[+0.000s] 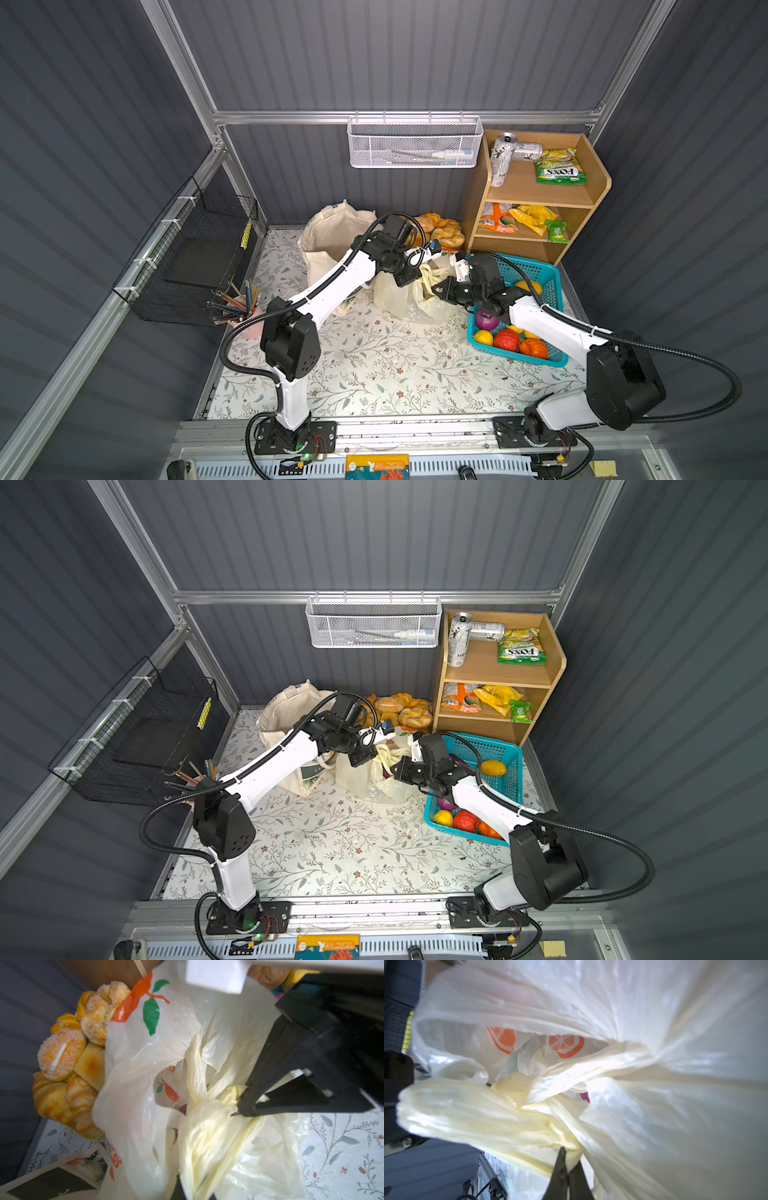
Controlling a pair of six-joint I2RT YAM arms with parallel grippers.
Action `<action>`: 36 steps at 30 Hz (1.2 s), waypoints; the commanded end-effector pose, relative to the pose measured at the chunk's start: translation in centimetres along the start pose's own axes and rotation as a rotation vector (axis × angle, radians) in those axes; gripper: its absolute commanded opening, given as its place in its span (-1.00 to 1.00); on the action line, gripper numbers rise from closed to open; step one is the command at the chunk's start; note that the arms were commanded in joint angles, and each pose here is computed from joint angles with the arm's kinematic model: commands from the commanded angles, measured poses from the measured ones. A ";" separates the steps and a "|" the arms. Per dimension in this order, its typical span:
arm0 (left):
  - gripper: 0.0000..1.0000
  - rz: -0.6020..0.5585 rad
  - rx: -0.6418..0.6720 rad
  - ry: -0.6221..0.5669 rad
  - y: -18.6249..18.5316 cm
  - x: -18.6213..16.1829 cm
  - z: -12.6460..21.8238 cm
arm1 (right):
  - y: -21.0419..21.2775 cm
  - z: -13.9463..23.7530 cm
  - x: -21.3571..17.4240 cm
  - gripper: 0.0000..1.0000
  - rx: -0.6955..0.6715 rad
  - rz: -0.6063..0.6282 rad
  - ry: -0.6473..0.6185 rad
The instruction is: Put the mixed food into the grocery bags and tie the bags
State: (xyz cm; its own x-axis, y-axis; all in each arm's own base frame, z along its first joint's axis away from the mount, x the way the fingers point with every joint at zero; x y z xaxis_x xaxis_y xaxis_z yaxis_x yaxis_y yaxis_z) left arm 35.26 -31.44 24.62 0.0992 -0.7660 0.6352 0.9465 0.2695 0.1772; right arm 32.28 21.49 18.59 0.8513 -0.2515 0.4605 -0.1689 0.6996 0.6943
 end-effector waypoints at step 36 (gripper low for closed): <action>-1.00 0.124 -0.229 -0.262 -2.2 0.8 1.8 | 4.6 -3.8 6.5 -0.67 0.474 -0.155 -0.155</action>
State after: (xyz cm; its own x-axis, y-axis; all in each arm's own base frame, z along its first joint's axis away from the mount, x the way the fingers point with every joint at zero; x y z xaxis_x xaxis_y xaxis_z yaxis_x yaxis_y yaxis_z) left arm 33.94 -31.37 26.40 0.1626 -0.5483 0.8203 0.9716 0.2340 -0.0362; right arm 38.92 25.39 21.70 0.8070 -0.4579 0.3730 -0.2337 0.3325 0.9137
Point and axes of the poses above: each gripper's point midway between its finger pads, its own z axis back along the fingers, its own y axis along the line the jaws close on, x = y × z, the point moved 4 cm from there along z, back along the fingers, and after that the axes turned 1 degree about -z, right-handed, at the moved point
